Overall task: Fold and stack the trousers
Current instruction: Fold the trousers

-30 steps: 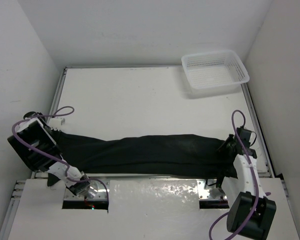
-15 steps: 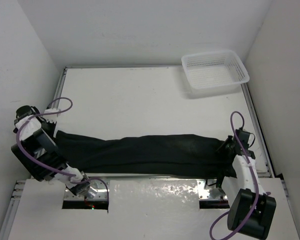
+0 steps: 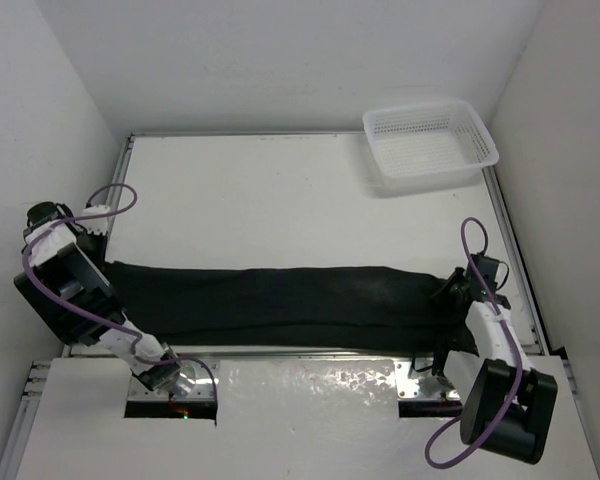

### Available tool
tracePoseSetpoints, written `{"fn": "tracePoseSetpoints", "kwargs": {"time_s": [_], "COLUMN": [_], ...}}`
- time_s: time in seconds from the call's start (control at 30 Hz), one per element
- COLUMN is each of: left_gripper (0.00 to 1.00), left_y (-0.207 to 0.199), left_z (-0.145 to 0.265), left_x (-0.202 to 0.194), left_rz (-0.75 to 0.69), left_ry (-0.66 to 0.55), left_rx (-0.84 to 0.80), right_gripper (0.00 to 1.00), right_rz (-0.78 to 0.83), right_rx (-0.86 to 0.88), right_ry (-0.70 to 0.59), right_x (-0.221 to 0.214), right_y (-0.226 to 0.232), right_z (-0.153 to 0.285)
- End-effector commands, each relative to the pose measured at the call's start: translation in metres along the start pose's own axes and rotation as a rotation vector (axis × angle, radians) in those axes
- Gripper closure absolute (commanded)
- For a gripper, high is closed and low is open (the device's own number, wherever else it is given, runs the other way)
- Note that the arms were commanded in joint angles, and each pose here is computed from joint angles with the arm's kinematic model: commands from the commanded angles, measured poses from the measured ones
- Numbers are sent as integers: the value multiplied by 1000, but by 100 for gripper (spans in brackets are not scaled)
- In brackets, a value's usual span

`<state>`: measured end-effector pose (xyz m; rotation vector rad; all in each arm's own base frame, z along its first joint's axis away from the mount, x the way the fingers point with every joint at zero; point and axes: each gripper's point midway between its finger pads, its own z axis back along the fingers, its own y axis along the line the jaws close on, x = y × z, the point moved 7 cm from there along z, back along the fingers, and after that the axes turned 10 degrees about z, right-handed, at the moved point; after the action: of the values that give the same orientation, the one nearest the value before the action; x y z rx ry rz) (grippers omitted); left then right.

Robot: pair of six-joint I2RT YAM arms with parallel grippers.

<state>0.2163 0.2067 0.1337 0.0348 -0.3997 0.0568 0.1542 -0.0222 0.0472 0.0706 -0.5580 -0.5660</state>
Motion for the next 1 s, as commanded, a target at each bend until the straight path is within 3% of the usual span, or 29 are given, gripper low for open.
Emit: {"fn": "tracePoseSetpoints", "kwargs": {"time_s": [0.0, 0.03, 0.1, 0.2, 0.33, 0.43, 0.53, 0.6, 0.73, 0.83, 0.97], "left_gripper": [92, 75, 56, 49, 36, 34, 35, 36, 43, 43, 46], "left_y": [12, 12, 18, 23, 14, -7, -35, -50, -72, -73, -58], "left_z": [-6, -8, -11, -9, 0, 12, 32, 26, -20, -43, -76], "left_x": [16, 17, 23, 24, 8, -10, -12, -17, -57, -68, -38], "left_rz": [13, 21, 46, 76, 87, 63, -36, -50, -112, -149, -51], "left_ry": [-36, -43, -53, -15, 89, 102, 32, 78, 313, 353, 337], "left_rx": [53, 56, 80, 101, 25, -19, -84, -141, -91, 9, 61], "right_gripper": [73, 71, 60, 40, 34, 41, 59, 64, 66, 64, 64], "right_rz": [34, 63, 107, 118, 106, 69, 31, 5, -8, -7, -11], "right_rx": [-83, -72, -94, -149, -231, -208, -128, -89, -124, -136, -164], "right_ry": [92, 64, 16, -18, 118, 113, 51, 80, 232, 245, 289], "right_x": [-17, -4, 23, 55, 47, 37, 30, 14, -12, -8, 13], "right_y": [-12, -9, -5, -1, -7, -5, 1, 2, -7, -8, -5], "right_z": [-2, 2, 16, 38, 57, 60, 58, 49, 26, 10, -20]}}
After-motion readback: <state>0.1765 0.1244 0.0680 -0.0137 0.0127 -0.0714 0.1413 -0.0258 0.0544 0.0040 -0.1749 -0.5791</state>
